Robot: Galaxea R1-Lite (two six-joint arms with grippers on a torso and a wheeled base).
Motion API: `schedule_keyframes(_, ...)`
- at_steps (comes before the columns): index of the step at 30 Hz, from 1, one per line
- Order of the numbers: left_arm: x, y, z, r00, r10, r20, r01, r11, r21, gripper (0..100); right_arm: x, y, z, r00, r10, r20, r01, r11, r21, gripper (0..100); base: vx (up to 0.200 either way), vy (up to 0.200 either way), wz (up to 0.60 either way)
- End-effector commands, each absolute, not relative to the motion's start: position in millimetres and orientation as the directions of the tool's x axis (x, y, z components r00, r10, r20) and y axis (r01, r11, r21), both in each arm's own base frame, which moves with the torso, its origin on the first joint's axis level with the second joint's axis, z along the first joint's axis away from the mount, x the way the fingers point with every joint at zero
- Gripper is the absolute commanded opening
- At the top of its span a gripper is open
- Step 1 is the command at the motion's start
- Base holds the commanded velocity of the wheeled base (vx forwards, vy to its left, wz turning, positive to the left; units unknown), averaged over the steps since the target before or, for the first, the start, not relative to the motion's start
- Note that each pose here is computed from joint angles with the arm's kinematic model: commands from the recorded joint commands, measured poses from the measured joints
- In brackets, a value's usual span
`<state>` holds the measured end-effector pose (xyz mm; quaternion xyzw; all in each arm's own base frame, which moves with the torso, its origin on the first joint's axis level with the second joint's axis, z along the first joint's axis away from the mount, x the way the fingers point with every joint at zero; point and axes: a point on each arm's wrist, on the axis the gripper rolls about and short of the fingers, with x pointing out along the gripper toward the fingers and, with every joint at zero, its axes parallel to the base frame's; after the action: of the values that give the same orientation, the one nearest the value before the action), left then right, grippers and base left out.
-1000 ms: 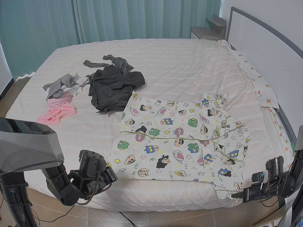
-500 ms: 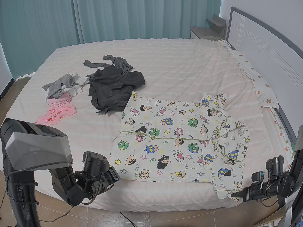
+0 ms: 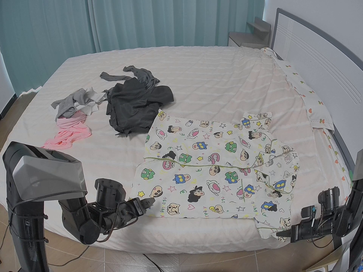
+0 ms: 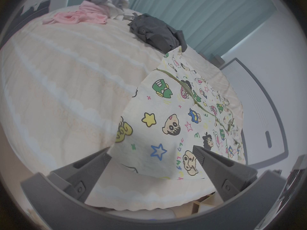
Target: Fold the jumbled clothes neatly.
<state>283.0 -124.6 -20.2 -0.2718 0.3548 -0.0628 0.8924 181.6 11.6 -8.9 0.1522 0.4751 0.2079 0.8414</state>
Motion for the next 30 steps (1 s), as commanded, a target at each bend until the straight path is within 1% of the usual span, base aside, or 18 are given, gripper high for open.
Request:
schedule_keyframes(1, 285.8, -119.1, -32.1, 0.732, -0.291, -0.616, -0.058, 0.874, -0.482, 100, 176.8, 11.7, -9.7, 0.449, 0.496, -0.744, -0.198, 0.867, 0.458, 0, 0.0, 0.0, 0.0)
schedule_keyframes(5, 287.0, -115.4, -32.1, 0.735, -0.282, -0.616, -0.027, 0.896, -0.442, 100, 176.8, 12.0, -9.6, 0.448, 0.498, -0.743, -0.201, 0.866, 0.459, 0, 0.0, 0.0, 0.0)
schedule_keyframes(9, 290.4, -117.1, -31.8, 0.739, -0.293, -0.607, -0.014, 0.894, -0.448, 100, 176.8, 12.7, -9.4, 0.447, 0.498, -0.743, -0.205, 0.865, 0.457, 0, 0.0, 0.0, 0.0)
schedule_keyframes(12, 291.0, -119.5, -31.6, 0.714, -0.359, -0.602, 0.031, 0.874, -0.484, 100, 176.8, 12.7, -9.4, 0.447, 0.498, -0.743, -0.205, 0.865, 0.457, 0, 0.0, 0.0, 0.0)
schedule_keyframes(18, 292.1, -122.4, -32.0, 0.708, -0.377, -0.598, 0.047, 0.869, -0.492, 100, 176.7, 13.3, -9.9, 0.443, 0.501, -0.744, -0.207, 0.864, 0.459, 0, 0.0, 0.0, 0.0)
schedule_keyframes(19, 292.8, -122.7, -31.7, 0.71, -0.377, -0.595, 0.048, 0.869, -0.493, 0, 176.7, 13.3, -9.9, 0.443, 0.501, -0.744, -0.207, 0.864, 0.459, 0, 0.0, 0.0, 0.0)
schedule_keyframes(30, 288.7, -120.7, -34.5, 0.704, -0.362, -0.611, 0.03, 0.875, -0.483, 0, 176.7, 12.2, -9.2, 0.449, 0.496, -0.744, -0.202, 0.867, 0.456, 0, 0.0, 0.0, 0.0)
